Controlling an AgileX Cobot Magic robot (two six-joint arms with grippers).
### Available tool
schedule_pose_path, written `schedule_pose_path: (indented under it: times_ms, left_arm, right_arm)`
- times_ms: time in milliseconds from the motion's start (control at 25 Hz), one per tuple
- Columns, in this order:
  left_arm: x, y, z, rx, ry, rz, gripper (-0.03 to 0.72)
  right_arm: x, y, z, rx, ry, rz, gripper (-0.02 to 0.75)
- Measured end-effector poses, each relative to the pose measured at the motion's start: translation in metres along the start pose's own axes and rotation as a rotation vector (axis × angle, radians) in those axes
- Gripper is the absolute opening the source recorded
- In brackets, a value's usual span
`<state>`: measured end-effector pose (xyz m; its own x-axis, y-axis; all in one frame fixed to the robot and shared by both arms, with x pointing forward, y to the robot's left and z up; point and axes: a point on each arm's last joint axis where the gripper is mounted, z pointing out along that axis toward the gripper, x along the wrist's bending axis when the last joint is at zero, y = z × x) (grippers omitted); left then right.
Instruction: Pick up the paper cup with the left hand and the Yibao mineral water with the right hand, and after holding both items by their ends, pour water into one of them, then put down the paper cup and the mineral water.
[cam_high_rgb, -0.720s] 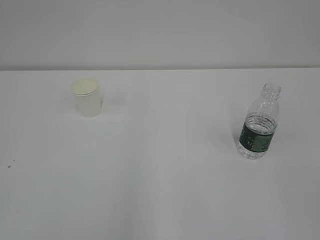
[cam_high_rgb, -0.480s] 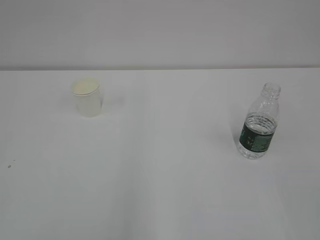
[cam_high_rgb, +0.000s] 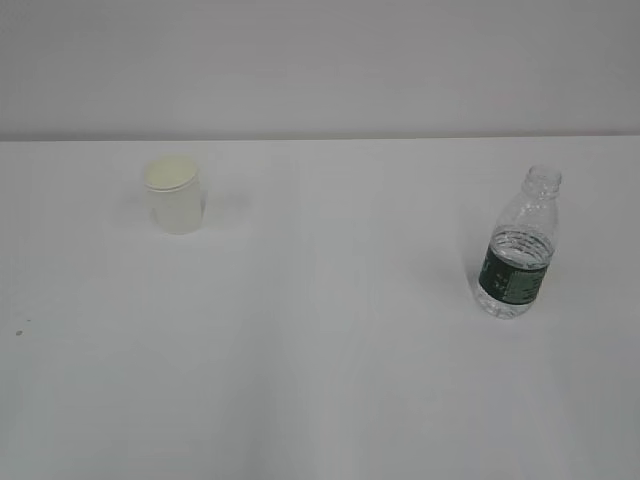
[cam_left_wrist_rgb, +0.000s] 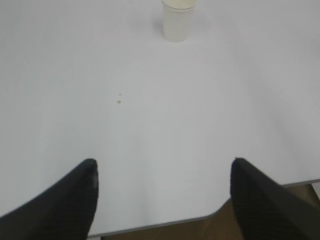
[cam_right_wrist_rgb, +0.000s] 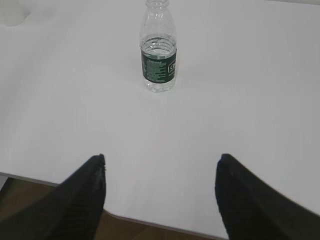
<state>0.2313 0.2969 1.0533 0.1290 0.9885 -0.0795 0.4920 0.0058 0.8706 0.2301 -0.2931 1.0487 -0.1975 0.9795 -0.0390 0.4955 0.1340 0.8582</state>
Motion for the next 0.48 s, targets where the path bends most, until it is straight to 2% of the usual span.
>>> schedule_pose_path:
  times_ms: [480]
  left_arm:
    - [-0.0001,0.0,0.0,0.0,-0.002,-0.001,0.593]
  right_arm:
    - [0.0,0.0,0.0,0.0,0.0,0.0,0.518]
